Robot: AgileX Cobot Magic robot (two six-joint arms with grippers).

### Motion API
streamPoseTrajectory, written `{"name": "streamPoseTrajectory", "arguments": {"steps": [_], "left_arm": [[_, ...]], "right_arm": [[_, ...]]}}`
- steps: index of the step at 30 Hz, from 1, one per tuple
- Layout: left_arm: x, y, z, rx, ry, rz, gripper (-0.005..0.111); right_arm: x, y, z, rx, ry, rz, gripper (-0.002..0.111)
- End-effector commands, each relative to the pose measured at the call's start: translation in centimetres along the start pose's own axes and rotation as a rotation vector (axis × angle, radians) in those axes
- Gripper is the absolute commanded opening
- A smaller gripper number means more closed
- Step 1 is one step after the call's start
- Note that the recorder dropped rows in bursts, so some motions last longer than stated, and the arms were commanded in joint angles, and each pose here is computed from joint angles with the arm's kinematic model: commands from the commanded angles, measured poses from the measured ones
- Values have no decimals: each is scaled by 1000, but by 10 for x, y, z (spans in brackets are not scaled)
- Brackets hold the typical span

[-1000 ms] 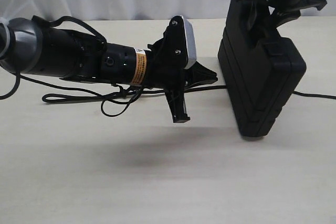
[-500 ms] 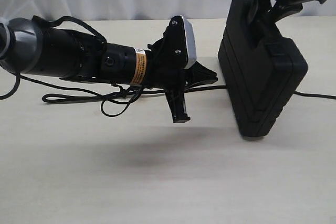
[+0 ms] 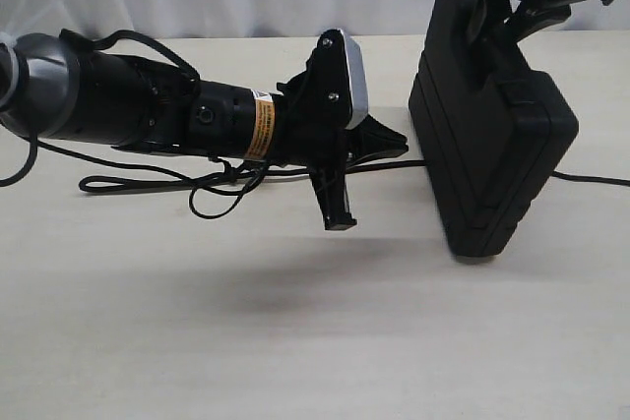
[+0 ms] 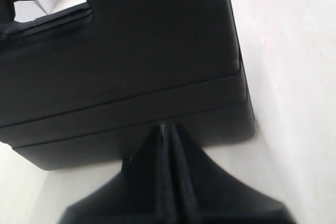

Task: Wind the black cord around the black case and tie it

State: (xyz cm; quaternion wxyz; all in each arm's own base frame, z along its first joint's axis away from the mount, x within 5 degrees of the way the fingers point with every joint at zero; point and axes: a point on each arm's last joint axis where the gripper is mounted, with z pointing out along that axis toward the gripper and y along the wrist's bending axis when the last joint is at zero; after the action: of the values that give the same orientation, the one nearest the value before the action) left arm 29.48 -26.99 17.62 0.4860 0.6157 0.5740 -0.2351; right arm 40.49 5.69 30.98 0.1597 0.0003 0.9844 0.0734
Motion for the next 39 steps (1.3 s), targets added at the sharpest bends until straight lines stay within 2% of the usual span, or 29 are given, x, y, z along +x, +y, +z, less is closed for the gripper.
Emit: {"name": "streamPoseTrajectory", "arguments": {"steps": [1,23,25,29,31,33,35,39], "left_arm": [[-2,0,-2,-1,-11,-6,0],[0,1,-2,-7,6,-5,0],[0,1,-2,-7,6,-5,0],[1,2,-2,-14,19,-5,0],[10,3,-3,-28,123,53,0],[26,10,-7,-89,307,122,0],[37,17,-12,-164,439,129,0],[59,36,-33,-326,696,106,0]], "right_arm": [[0,-1,-12,11,-28,-9,41],[4,-4,-6,57,-6,-41,41],[4,-4,-6,57,-6,-46,37],[4,-4,-6,57,-6,-46,23],[4,-4,-6,57,-6,-46,16],[4,-4,-6,57,-6,-46,8],[4,-4,-6,54,-6,-45,4],[4,-3,-6,47,-5,-42,4]]}}
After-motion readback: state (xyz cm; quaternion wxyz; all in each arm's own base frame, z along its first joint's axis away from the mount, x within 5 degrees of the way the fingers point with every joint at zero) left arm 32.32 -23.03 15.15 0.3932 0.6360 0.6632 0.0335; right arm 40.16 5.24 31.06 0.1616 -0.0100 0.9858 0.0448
